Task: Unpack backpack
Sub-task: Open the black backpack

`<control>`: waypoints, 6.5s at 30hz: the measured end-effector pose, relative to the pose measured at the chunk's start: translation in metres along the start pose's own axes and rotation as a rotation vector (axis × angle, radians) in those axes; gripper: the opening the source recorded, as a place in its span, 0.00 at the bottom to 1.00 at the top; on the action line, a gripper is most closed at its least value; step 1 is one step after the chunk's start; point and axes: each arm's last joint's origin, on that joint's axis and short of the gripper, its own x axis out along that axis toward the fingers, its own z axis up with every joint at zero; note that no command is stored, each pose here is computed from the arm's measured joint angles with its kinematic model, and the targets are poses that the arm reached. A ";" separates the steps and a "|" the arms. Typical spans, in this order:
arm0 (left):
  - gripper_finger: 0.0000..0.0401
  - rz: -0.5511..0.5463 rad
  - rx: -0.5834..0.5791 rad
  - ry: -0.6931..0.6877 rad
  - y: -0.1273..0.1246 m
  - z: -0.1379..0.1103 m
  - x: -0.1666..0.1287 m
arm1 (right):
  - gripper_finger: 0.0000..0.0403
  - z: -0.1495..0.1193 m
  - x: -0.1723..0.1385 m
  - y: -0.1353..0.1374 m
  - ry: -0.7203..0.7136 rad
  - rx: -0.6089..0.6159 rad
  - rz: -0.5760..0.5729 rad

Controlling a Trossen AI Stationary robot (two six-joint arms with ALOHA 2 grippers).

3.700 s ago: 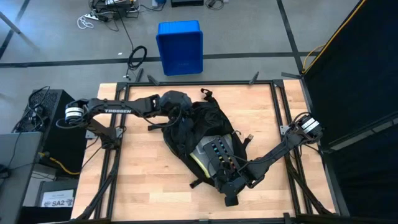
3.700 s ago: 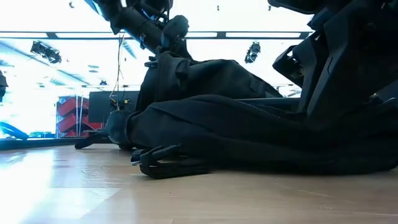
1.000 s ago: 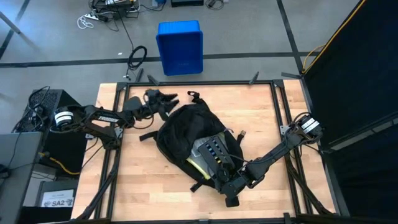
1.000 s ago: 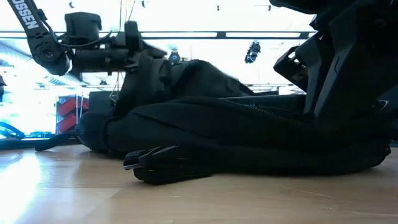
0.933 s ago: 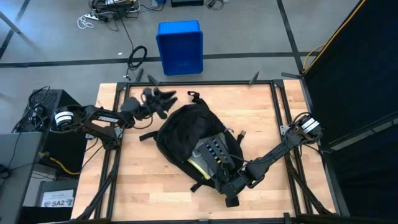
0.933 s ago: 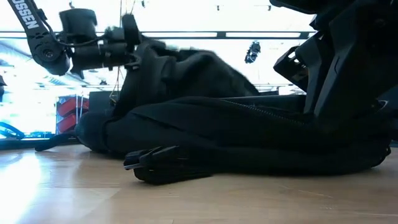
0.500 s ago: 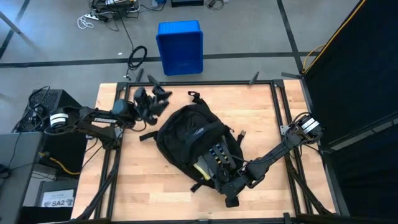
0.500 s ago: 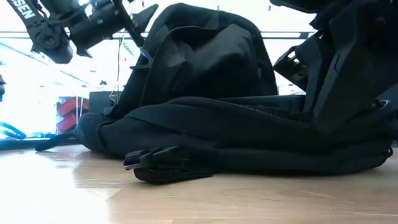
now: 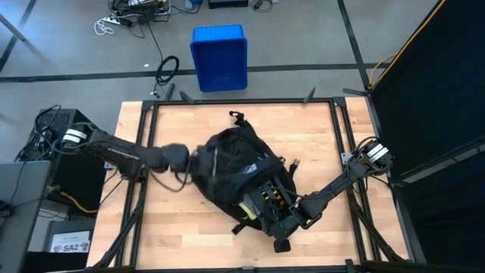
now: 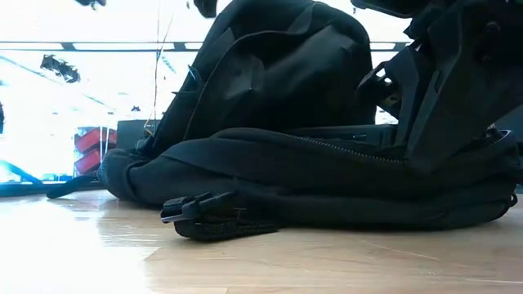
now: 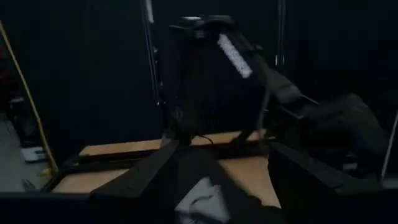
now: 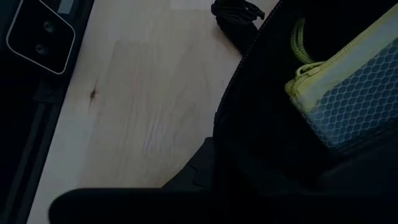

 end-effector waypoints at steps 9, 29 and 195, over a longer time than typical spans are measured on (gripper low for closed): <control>0.53 -0.229 0.264 0.208 -0.136 -0.009 0.037 | 0.00 0.001 0.000 -0.001 -0.003 0.005 -0.002; 0.53 0.027 0.268 0.703 -0.120 -0.133 0.110 | 0.00 0.001 0.000 0.001 -0.006 0.032 0.012; 0.44 0.222 0.208 0.544 -0.077 -0.094 0.099 | 0.02 0.013 0.001 -0.004 -0.075 0.090 0.064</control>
